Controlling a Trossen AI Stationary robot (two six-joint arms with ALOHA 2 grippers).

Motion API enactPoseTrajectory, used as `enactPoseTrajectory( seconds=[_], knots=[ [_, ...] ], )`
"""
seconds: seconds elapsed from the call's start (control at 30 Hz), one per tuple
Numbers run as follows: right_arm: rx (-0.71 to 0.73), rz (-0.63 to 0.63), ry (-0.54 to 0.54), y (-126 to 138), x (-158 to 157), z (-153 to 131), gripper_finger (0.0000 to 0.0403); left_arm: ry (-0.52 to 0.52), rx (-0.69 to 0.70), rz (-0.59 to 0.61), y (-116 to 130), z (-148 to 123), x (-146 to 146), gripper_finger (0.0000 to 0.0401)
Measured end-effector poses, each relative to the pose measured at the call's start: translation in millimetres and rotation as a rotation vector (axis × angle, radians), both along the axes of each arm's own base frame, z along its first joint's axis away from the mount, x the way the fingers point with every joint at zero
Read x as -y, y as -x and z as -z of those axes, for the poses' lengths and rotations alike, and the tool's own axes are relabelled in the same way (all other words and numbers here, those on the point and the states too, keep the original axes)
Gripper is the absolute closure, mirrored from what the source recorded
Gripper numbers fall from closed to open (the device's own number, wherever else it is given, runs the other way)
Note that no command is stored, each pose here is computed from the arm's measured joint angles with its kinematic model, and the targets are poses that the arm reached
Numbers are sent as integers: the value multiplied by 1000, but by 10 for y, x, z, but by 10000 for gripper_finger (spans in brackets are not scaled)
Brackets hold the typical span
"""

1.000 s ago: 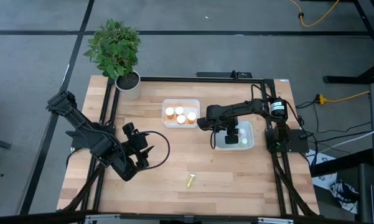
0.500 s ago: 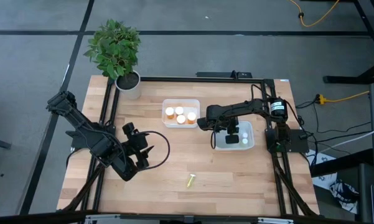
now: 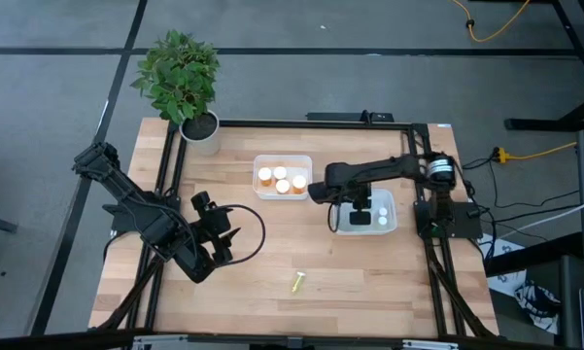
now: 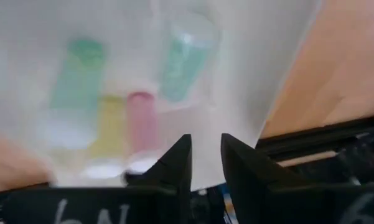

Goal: Pick and place medicine bottles into bin by pill shape (circle, oval)
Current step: Put the small blue pill bottle into the bottom white bin

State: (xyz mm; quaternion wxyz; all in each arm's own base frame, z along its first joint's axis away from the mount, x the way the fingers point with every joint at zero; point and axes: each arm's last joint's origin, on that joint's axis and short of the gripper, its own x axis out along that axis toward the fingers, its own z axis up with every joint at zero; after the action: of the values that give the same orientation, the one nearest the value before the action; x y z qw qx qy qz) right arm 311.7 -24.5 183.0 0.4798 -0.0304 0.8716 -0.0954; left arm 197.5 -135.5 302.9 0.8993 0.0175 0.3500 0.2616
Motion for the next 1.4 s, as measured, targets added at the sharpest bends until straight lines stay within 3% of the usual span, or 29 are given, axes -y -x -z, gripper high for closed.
enactPoseTrajectory(
  seconds=[0.17,0.3,0.47,0.63,1.0,1.27,1.4],
  knots=[
    [161,43,20,103,-145,-417,316,0,0,0,0,0,0,158],
    [339,153,110,318,-300,-825,316,1,-1,1,0,0,1,158],
    [600,182,215,643,-564,-1264,316,-11,-12,15,1,0,1,158],
    [809,223,187,840,-764,-1499,316,-32,-22,24,-10,-1,-14,158],
    [862,327,247,846,-835,-1482,315,22,27,-92,-100,-3,-141,158],
    [677,430,222,1029,-923,-1031,315,44,-15,-174,-219,7,-370,158],
    [723,412,208,1103,-988,-889,315,36,-34,-193,-263,8,-464,158]
  ],
)
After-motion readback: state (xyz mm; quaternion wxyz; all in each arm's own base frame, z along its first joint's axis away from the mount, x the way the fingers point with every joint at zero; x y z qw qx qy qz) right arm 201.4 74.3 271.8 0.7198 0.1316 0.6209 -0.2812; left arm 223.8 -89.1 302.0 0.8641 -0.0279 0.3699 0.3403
